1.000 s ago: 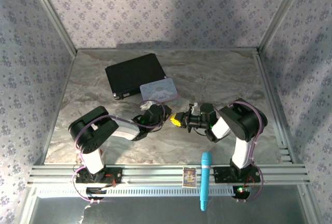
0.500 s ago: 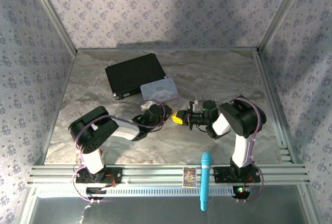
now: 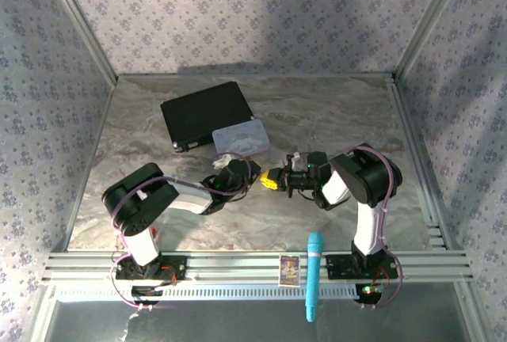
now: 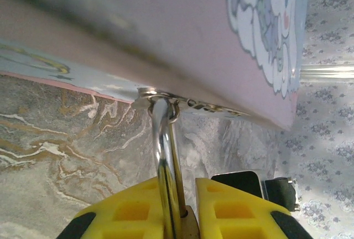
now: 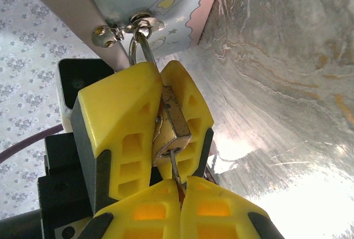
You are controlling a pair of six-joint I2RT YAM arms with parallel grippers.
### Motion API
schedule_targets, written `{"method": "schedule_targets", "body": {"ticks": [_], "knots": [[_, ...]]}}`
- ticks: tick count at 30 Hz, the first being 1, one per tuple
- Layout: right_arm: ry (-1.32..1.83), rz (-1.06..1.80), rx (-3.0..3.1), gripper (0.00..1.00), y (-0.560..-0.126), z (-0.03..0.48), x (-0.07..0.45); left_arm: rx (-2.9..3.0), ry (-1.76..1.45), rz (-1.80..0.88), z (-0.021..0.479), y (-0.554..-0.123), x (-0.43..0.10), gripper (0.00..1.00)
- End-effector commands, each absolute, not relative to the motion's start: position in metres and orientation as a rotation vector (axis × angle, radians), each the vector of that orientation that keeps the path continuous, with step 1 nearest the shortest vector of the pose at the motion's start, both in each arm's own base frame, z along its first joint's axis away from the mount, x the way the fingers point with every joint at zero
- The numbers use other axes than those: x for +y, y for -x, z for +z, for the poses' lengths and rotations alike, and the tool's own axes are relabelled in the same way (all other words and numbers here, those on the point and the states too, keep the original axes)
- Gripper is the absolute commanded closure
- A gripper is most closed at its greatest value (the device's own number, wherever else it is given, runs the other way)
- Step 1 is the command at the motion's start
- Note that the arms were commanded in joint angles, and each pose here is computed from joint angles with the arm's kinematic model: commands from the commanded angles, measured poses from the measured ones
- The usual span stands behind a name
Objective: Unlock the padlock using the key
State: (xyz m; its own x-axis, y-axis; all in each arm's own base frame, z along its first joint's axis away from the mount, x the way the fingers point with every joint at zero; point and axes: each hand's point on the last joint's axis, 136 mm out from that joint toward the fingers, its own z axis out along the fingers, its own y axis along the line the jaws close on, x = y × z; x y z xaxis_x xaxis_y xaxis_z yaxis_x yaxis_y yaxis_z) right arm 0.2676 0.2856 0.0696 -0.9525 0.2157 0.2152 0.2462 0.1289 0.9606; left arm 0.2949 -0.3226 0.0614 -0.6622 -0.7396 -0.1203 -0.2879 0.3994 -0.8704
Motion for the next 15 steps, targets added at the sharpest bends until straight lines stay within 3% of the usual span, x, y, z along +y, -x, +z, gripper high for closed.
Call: {"method": "schedule_targets", "body": {"ticks": [1,10,15], "knots": [[0.438,-2.205,-2.494,1.0,-0.313,0.108,0.297,2.32,0.716,-1.569,0.086,-0.238,-0.382,1.0],[0.609,-2.15,-2.415,1.0,-0.315,0.074,0.278,2.21,0.657,-1.629,0.125,-0.239,-0.374,1.0],[0.578,-2.191,-2.385,1.0,-0.31,0.092,0.291,2.141,0.63,-1.687,0.134,-0.24,-0.374,1.0]]}}
